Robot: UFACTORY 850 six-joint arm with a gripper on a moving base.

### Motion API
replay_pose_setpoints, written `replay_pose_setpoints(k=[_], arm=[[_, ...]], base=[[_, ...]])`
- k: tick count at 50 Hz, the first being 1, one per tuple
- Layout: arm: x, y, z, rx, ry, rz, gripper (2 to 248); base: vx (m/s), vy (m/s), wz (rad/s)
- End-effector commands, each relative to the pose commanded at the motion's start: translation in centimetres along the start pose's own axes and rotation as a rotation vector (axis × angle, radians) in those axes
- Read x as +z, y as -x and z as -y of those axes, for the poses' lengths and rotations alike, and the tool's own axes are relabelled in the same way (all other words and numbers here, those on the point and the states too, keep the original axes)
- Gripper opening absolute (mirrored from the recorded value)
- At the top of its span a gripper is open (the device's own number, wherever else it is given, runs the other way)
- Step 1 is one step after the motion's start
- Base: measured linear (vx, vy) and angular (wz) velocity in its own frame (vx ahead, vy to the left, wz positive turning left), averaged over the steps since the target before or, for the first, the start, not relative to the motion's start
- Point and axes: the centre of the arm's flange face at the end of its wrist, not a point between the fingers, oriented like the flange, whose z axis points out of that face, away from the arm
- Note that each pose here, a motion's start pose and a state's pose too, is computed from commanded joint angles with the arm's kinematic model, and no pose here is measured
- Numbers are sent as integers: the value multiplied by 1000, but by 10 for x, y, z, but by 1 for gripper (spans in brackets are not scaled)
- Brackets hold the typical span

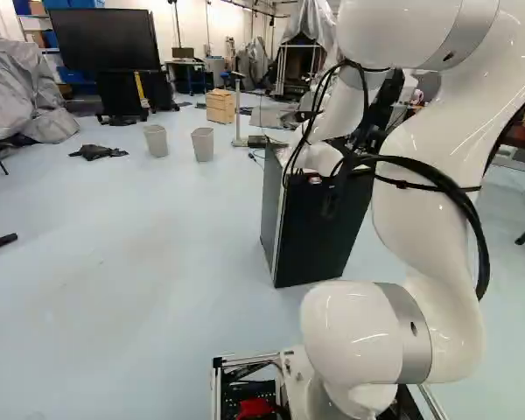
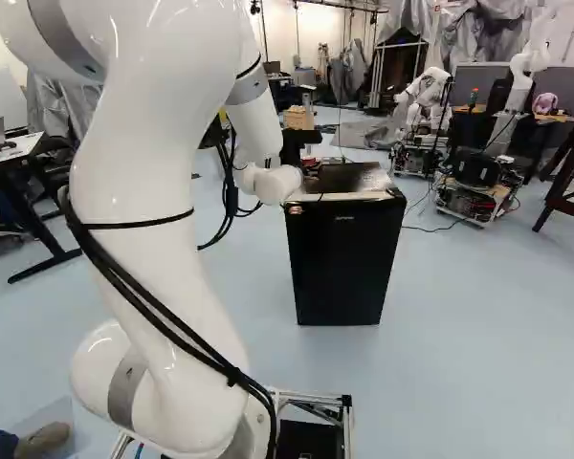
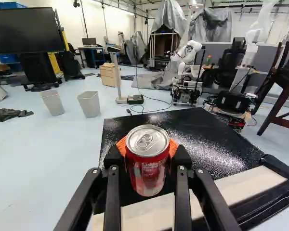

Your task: Grab a drink from the fridge

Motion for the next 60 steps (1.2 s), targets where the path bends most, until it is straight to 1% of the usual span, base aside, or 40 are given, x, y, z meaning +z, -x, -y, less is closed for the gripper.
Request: replay_pose_setpoints(k=[15, 30, 48, 60], arm=[[-32, 4, 10, -3, -22, 19, 100], [-74, 13, 21, -7, -50, 43, 100], [-135, 32, 33, -15, -91, 79, 100], [-171, 47, 38, -19, -114, 99, 100]], base=[[0, 0, 0], [0, 0, 0], [0, 0, 0], [0, 0, 0]])
